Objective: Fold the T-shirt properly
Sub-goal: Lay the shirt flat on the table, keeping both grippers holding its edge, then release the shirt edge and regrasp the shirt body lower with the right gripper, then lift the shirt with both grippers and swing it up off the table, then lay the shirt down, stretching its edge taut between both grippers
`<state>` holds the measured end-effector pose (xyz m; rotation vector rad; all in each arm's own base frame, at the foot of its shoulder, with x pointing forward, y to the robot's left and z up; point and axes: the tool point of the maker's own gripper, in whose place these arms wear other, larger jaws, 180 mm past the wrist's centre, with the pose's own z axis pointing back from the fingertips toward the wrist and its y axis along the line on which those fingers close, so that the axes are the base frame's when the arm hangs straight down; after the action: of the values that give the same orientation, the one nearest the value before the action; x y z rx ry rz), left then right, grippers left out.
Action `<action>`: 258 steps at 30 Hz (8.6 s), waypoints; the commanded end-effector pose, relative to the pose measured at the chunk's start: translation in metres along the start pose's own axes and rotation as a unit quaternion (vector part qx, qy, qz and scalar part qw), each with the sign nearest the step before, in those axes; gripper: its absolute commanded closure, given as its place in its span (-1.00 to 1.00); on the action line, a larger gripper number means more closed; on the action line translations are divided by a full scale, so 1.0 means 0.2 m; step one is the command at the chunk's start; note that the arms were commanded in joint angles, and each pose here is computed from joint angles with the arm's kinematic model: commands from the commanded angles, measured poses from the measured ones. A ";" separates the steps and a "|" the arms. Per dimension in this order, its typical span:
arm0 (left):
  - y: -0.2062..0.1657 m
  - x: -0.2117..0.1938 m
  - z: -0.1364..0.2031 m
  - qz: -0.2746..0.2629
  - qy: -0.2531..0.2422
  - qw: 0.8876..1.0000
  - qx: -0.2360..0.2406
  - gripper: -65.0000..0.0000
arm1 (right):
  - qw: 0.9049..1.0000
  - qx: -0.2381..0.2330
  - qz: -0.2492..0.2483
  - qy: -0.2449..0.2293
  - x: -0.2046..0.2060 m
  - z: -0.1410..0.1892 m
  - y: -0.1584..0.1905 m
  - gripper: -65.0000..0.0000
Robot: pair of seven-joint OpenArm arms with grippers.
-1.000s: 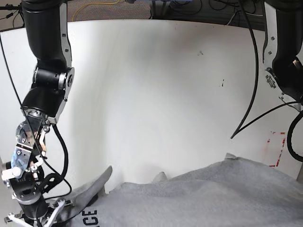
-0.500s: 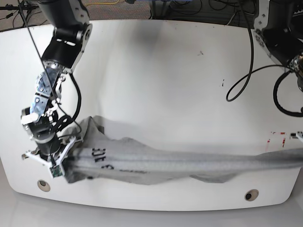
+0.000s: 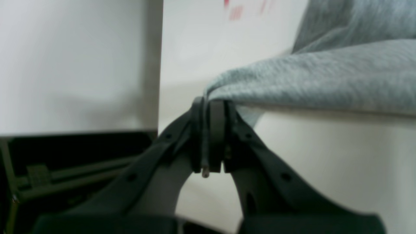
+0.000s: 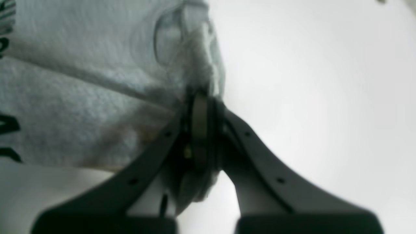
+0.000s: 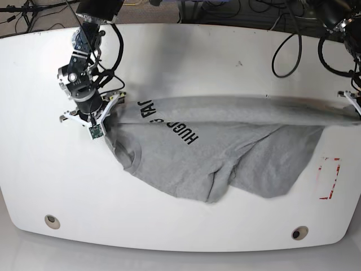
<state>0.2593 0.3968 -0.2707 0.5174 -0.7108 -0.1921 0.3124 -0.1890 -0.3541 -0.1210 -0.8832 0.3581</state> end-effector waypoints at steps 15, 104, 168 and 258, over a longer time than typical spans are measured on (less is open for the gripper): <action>0.02 -0.42 0.01 0.008 0.081 0.997 -0.013 1.00 | 0.999 0.015 -0.006 0.037 -0.25 0.14 0.12 1.00; -0.02 -0.50 0.02 -0.002 0.104 0.994 -0.024 1.00 | 0.983 0.137 -0.118 -0.018 0.31 -0.69 0.21 -0.80; 0.00 0.42 0.05 -0.030 -0.113 0.993 0.011 1.00 | 0.991 -0.009 0.042 -0.127 0.99 -0.10 -0.09 1.00; -0.22 -0.27 -0.04 -0.017 0.052 0.997 -0.062 1.00 | 0.990 -0.004 0.076 0.118 -0.18 0.23 0.00 0.99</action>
<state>0.2222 0.3695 -0.3379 0.3824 -0.5798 -0.2344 0.2577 -0.2003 -0.3563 -0.2194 -0.6274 0.4730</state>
